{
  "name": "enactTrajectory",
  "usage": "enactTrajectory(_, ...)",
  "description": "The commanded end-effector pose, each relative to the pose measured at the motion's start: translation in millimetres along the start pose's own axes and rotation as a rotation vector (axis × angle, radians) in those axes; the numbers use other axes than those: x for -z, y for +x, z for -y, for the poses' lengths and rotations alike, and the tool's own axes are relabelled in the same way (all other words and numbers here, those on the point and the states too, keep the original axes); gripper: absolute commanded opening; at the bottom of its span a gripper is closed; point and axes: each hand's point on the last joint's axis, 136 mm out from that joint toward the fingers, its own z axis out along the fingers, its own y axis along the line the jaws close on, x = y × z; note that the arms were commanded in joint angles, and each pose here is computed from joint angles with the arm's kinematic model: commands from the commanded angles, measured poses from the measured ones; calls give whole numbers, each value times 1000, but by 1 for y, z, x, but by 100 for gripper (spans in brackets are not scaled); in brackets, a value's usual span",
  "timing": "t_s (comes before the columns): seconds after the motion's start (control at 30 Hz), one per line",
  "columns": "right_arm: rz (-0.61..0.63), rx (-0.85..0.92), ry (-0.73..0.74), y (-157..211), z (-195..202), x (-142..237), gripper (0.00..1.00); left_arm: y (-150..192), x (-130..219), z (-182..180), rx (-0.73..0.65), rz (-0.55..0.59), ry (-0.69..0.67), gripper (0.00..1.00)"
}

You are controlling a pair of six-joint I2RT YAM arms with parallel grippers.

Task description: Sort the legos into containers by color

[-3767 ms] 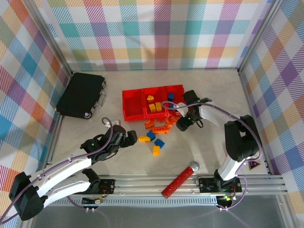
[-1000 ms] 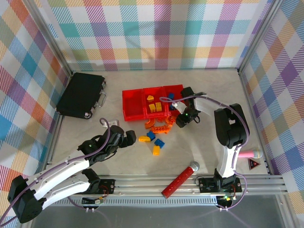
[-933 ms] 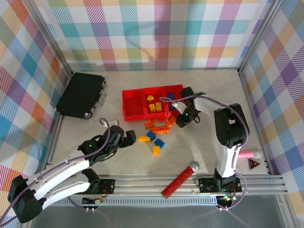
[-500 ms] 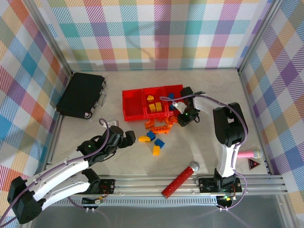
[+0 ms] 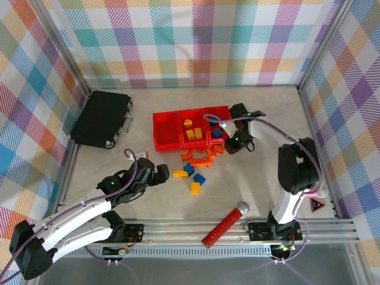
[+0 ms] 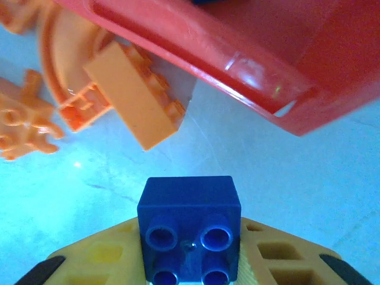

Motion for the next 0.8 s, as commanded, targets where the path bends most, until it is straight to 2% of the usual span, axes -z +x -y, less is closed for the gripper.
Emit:
enactTrajectory(0.0,94,-41,-38,-12,-10,37,33,5,-4,1,1,-6,6,100)
enactTrajectory(0.13,192,-58,-22,-40,-6,68,34,8,-6,3,8,-14,17,100)
enactTrajectory(0.23,220,-58,-16,-60,-2,76,34,9,-7,3,9,-18,19,100)
enactTrajectory(0.57,129,-122,45,-98,26,45,35,9,0,-4,7,-16,5,100)
enactTrajectory(0.77,120,-128,37,-112,25,29,35,8,1,-5,8,-11,1,100)
